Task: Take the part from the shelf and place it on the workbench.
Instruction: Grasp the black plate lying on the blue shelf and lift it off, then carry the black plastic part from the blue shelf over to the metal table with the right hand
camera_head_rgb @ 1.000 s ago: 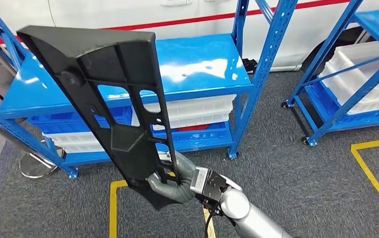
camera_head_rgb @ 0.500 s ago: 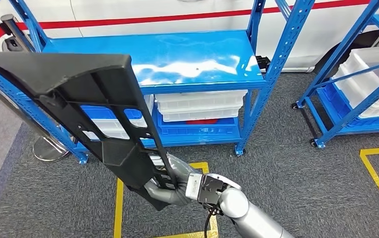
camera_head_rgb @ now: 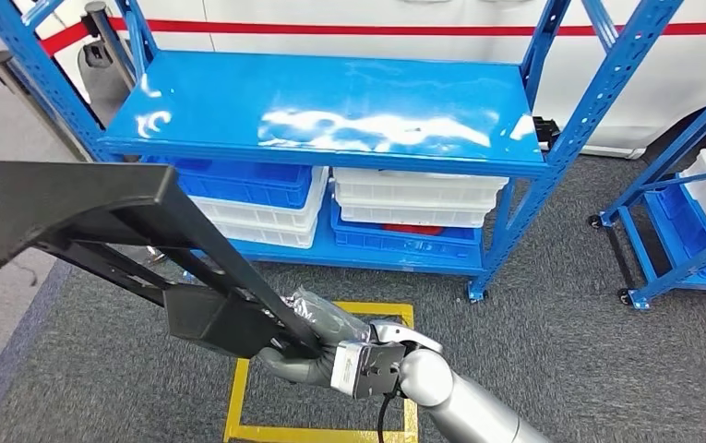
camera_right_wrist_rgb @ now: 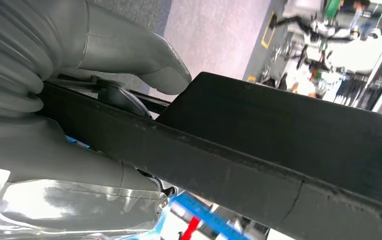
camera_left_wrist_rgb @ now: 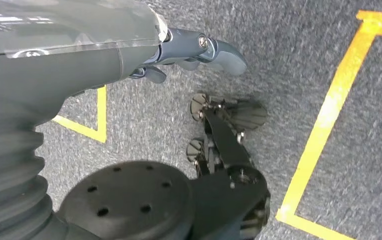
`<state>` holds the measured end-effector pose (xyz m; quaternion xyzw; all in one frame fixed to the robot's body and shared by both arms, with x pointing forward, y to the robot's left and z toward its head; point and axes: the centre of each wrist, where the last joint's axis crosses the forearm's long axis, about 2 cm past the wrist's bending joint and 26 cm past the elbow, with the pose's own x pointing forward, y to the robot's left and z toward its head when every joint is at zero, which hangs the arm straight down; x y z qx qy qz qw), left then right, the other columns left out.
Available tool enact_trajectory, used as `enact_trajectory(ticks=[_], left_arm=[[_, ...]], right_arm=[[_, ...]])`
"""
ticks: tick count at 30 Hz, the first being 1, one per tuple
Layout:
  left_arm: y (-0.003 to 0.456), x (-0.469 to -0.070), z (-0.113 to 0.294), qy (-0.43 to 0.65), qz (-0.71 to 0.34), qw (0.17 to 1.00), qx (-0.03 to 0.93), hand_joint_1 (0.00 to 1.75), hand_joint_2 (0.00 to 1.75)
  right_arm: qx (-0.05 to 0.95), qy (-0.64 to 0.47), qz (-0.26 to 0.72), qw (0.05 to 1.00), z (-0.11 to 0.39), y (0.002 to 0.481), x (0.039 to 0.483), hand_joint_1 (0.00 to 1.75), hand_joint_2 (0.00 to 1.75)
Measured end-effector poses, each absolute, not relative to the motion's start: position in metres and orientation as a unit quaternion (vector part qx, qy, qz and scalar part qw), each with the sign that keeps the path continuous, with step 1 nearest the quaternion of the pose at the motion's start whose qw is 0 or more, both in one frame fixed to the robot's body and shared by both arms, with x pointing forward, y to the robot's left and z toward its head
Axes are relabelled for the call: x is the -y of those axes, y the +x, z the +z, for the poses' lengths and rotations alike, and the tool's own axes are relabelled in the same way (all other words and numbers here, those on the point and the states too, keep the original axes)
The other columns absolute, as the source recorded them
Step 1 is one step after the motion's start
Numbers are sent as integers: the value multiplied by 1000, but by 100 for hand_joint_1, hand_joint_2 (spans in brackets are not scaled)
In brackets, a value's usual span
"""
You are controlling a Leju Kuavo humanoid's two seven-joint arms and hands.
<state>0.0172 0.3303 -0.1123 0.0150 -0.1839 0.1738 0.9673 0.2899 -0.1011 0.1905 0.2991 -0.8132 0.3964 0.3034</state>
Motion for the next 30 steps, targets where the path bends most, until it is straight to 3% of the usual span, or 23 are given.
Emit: enact_trajectory(ticks=[30], left_arm=[[30,-330,-111,59,164,967,188,0,175]], right_arm=[[790,379,401,268,201,285,82,175,175]])
